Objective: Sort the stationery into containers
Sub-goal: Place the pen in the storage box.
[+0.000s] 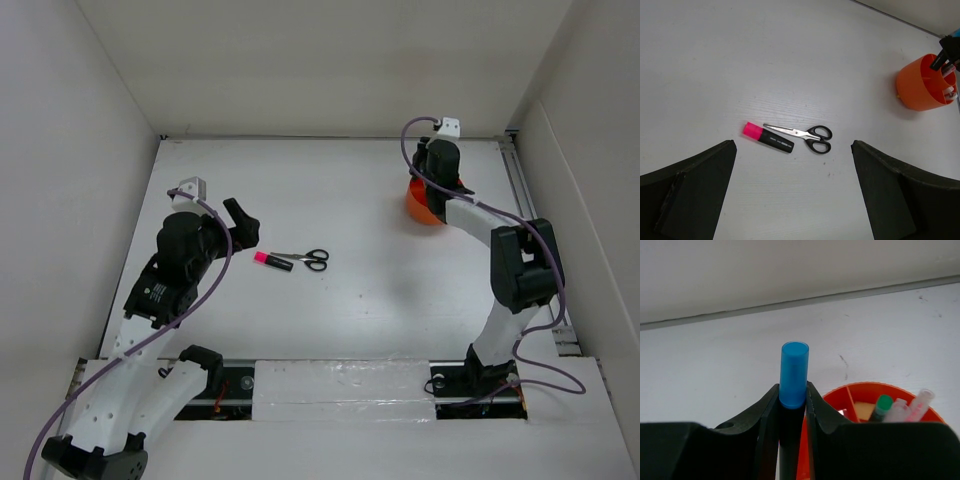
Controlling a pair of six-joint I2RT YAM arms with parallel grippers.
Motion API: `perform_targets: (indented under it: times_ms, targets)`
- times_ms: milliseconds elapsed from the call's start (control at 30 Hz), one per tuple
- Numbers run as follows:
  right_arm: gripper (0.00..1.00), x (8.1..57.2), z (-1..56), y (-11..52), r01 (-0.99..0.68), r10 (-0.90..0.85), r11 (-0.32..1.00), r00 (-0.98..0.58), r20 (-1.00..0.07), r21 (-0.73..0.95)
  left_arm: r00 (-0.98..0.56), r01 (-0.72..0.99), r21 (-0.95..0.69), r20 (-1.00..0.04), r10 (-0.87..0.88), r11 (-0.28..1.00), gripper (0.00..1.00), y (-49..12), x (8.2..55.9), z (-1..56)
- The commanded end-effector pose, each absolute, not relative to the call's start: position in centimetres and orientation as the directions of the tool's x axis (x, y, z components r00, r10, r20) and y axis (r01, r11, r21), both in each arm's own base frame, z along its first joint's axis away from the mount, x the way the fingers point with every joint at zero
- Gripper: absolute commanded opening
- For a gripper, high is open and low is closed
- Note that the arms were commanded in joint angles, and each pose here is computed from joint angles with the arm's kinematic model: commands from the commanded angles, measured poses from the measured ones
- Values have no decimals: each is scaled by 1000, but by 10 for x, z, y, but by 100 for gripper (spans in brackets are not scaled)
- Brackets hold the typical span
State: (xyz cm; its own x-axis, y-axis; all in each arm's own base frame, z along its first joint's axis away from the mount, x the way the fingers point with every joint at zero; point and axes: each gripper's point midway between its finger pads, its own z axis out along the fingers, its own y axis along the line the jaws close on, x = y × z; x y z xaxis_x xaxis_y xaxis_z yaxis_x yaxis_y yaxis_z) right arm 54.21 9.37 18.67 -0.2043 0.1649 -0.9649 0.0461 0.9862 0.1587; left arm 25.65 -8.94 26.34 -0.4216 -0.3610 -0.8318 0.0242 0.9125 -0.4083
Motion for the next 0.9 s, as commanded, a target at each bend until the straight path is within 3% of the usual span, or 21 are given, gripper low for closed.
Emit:
perform_targets:
  times_ms: [0,867]
  targets:
    - [0,543,221,65,179,204,967,-111,-973,182,-384,64,-412,-851,-359,909,100,-92,258,273]
    - [0,542,210,64,317,182,939,-128,-975,133,-388,71,-415,-849,-358,907,100,-94,257,273]
